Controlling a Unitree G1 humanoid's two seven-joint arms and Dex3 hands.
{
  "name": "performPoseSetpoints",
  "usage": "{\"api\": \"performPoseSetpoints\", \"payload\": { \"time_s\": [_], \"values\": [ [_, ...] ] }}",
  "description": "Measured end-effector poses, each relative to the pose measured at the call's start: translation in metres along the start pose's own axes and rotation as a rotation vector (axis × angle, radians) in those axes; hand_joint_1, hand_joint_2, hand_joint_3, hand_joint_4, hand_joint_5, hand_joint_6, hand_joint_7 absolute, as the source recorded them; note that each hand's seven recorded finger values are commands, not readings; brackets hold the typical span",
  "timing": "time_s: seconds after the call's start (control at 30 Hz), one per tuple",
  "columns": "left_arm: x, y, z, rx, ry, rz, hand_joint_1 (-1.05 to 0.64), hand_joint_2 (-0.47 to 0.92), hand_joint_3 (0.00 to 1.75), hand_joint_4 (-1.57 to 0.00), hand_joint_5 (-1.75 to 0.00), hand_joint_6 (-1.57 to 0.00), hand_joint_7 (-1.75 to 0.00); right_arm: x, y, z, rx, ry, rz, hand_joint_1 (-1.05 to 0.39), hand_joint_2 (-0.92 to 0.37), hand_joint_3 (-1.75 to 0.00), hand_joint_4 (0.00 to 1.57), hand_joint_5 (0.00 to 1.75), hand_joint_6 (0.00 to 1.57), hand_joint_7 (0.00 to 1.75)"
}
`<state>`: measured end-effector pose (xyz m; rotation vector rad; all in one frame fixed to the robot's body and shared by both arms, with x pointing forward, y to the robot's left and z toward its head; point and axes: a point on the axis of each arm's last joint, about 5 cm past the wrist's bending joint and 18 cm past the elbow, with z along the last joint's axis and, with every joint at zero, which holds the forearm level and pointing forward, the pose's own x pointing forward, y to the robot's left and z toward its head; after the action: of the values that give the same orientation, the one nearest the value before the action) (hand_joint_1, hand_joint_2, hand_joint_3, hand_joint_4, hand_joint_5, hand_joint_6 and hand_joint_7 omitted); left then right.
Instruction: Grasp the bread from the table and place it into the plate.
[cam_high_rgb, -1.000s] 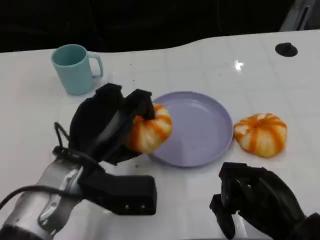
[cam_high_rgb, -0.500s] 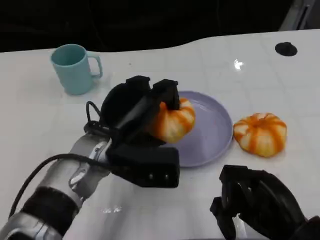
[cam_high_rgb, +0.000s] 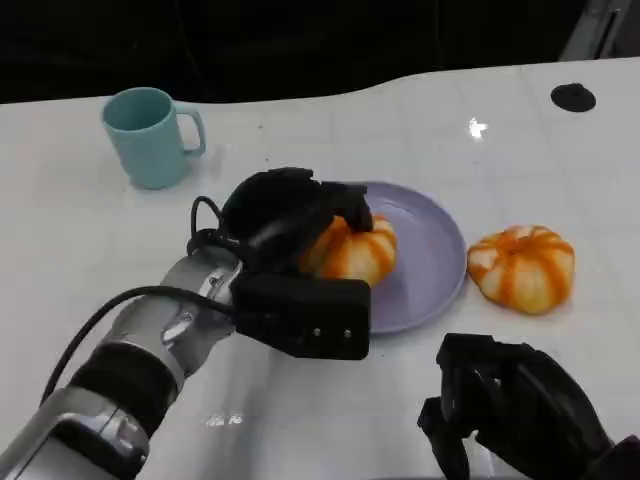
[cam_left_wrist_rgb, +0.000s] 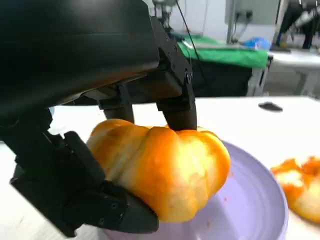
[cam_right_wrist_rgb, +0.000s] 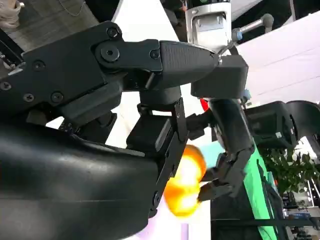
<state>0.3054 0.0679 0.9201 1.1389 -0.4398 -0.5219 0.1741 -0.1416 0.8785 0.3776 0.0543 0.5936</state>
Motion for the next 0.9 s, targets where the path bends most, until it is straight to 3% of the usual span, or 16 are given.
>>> {"api": "performPoseSetpoints", "payload": {
  "time_s": [0.13, 0.27, 0.47, 0.7, 0.83, 0.9],
  "values": [
    [0.001, 0.003, 0.001, 0.028, 0.013, -0.081, -0.81, 0.92, 0.45, -0.04, -0.31, -0.13, 0.00, -0.001, 0.0005, 0.000, 0.001, -0.004, 0.000, -0.93, -0.80, -0.59, 1.22, 1.63, 1.05, 1.51],
    [0.002, 0.010, 0.003, 0.060, 0.017, -0.127, -0.91, 0.92, 0.54, 0.00, -0.19, -0.09, 0.00, -0.001, 0.0005, 0.000, 0.002, -0.003, -0.001, -0.92, -0.80, -0.59, 1.22, 1.64, 1.05, 1.51],
    [-0.004, 0.018, 0.002, 0.083, 0.005, -0.140, -0.92, 0.92, 0.56, -0.02, -0.21, -0.10, -0.02, -0.001, 0.0003, 0.001, 0.001, -0.004, -0.006, -0.91, -0.81, -0.60, 1.22, 1.63, 1.04, 1.53],
    [-0.022, 0.020, -0.002, 0.017, -0.015, -0.118, -0.86, 0.92, 0.50, -0.02, -0.46, -0.21, -0.05, -0.002, 0.0001, 0.001, 0.006, -0.004, -0.006, -0.92, -0.80, -0.58, 1.22, 1.63, 1.03, 1.53],
    [-0.037, 0.024, -0.005, -0.110, -0.038, -0.062, -0.75, 0.92, 0.44, -0.15, -0.59, -0.28, -0.08, -0.002, 0.0004, 0.001, 0.007, -0.002, -0.005, -0.93, -0.81, -0.57, 1.22, 1.64, 1.04, 1.52],
    [-0.044, 0.026, -0.007, -0.184, -0.044, -0.035, -0.71, 0.92, 0.40, -0.27, -0.82, -0.37, -0.09, -0.001, 0.0007, 0.002, 0.005, -0.003, -0.004, -0.93, -0.81, -0.56, 1.22, 1.64, 1.04, 1.52]
  ]
}}
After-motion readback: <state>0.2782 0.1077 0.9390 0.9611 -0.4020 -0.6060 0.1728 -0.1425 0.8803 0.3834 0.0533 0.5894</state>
